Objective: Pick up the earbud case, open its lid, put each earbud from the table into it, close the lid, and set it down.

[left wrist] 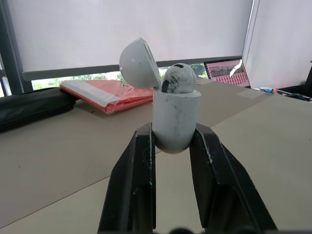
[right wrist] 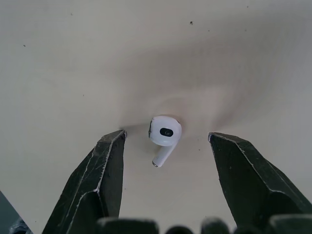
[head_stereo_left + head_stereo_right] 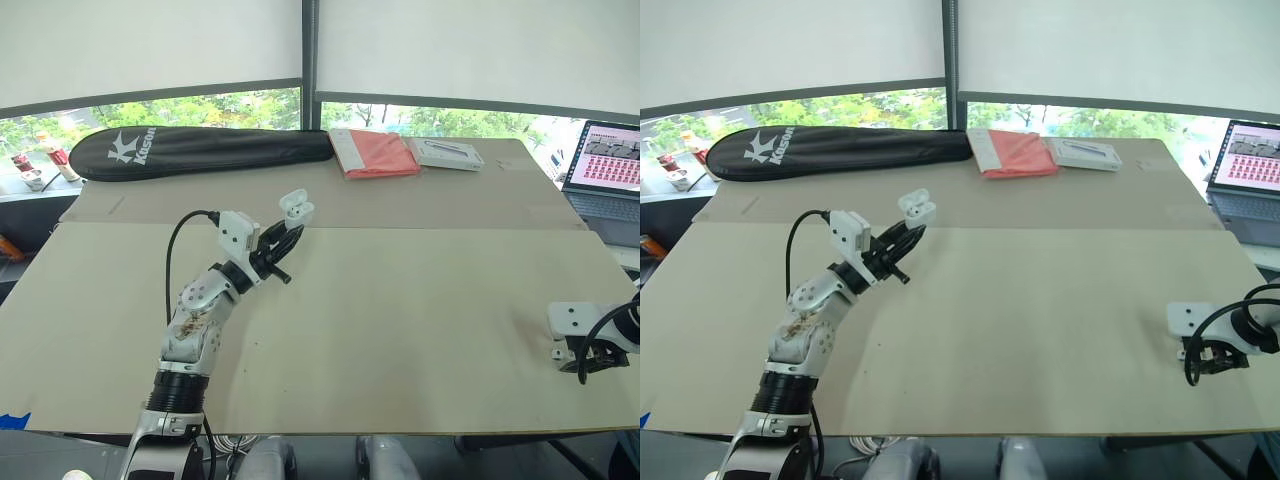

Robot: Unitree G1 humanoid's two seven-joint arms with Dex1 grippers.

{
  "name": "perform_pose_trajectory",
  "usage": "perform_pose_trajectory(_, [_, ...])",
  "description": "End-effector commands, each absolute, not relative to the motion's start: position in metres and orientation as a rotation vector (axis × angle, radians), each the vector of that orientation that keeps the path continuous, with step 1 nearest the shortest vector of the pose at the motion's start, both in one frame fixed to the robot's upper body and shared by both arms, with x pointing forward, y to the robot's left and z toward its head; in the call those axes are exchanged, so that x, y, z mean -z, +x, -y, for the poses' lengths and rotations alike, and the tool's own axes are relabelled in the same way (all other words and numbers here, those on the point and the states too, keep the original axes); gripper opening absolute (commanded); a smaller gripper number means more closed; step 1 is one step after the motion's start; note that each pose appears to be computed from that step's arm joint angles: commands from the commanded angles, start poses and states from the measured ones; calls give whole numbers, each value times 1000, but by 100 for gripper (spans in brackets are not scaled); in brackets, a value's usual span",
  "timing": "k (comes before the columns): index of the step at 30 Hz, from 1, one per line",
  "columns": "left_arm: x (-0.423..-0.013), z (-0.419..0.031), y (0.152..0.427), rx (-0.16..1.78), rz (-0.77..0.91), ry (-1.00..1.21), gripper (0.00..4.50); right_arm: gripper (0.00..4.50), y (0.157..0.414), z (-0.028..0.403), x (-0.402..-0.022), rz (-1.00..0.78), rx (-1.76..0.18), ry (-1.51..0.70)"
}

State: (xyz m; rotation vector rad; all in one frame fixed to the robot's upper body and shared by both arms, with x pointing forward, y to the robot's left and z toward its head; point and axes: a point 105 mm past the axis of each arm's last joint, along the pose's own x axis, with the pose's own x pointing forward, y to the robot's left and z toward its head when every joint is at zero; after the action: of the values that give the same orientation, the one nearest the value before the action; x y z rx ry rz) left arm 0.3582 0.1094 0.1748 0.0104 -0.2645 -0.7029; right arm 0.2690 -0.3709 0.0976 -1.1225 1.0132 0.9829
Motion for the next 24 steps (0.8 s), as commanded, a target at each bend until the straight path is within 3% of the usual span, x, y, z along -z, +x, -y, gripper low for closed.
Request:
perform_pose_trajectory(1, [-192, -107, 354, 713, 333, 36, 50, 224, 275, 362, -99, -960, -992, -1114])
perform_pose_trajectory(24, [-191, -109, 352, 704, 332, 35, 50, 224, 279, 355, -100, -943, -1004, -1095])
